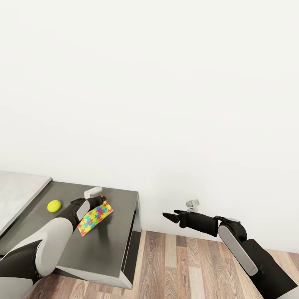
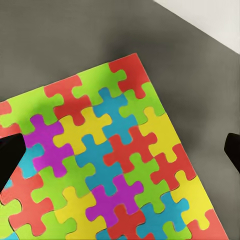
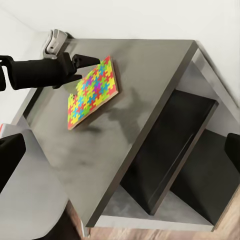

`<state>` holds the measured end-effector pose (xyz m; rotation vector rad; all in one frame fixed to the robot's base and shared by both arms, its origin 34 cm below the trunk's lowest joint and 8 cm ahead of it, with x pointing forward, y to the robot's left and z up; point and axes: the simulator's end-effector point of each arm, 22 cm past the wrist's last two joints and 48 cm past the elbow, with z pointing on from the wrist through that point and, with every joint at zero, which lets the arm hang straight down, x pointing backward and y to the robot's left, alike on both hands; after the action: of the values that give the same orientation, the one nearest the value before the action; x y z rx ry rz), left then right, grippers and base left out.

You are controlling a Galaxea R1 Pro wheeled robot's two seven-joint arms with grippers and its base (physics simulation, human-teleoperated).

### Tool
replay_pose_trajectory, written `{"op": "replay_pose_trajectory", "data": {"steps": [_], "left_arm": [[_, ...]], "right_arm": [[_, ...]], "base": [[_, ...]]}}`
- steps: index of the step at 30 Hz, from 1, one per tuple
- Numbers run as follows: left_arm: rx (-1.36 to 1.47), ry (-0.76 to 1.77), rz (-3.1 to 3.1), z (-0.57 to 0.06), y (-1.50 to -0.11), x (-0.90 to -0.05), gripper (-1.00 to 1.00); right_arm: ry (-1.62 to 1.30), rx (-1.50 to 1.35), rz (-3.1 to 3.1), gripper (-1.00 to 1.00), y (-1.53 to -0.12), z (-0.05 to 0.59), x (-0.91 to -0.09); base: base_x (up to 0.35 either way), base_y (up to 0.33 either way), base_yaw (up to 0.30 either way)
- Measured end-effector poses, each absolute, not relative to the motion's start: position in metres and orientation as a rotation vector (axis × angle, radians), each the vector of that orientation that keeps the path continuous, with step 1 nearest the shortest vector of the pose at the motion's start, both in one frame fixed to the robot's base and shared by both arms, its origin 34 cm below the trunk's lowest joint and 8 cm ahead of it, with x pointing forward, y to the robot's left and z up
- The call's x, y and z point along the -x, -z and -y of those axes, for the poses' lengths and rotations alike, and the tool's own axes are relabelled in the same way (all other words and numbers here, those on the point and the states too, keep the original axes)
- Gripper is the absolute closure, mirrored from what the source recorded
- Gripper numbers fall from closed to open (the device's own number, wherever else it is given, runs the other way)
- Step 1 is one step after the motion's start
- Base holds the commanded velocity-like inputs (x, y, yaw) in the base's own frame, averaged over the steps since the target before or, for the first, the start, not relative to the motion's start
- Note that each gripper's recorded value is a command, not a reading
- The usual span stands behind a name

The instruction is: Put all the toys in the child's room - the three board games (two on the bed and one on the table), the two jigsaw puzzles on the table, and the tennis ball on the table - inside the toy box on the table in the child's room.

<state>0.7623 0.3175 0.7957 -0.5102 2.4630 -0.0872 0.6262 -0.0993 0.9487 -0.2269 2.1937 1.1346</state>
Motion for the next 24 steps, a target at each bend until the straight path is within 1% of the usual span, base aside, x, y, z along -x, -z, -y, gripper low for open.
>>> {"op": "replay_pose_trajectory", "data": {"steps": [3, 10, 24], "left_arm": [[0.512, 0.083, -2.462, -0.3187, -0.7958, -0.7624, -1.00], [0.513, 0.076, -2.462, -0.3200, -0.7957, -0.7621, -1.00], [0.513, 0.075, -2.463, -0.3201, -0.7955, -0.7618, -1.00]], "right_arm": [[-1.135, 0.227, -2.193, -1.00, -0.9488, 0.0993, -0.6262], [-1.135, 0.227, -2.194, -1.00, -0.9486, 0.0994, -0.6262], [-1.134, 0.226, -2.194, -1.00, -0.9484, 0.0995, -0.6262]], "base": [[0.000, 0.067, 0.000], [0.000, 0.157, 0.000], [0.000, 0.046, 0.000]]}}
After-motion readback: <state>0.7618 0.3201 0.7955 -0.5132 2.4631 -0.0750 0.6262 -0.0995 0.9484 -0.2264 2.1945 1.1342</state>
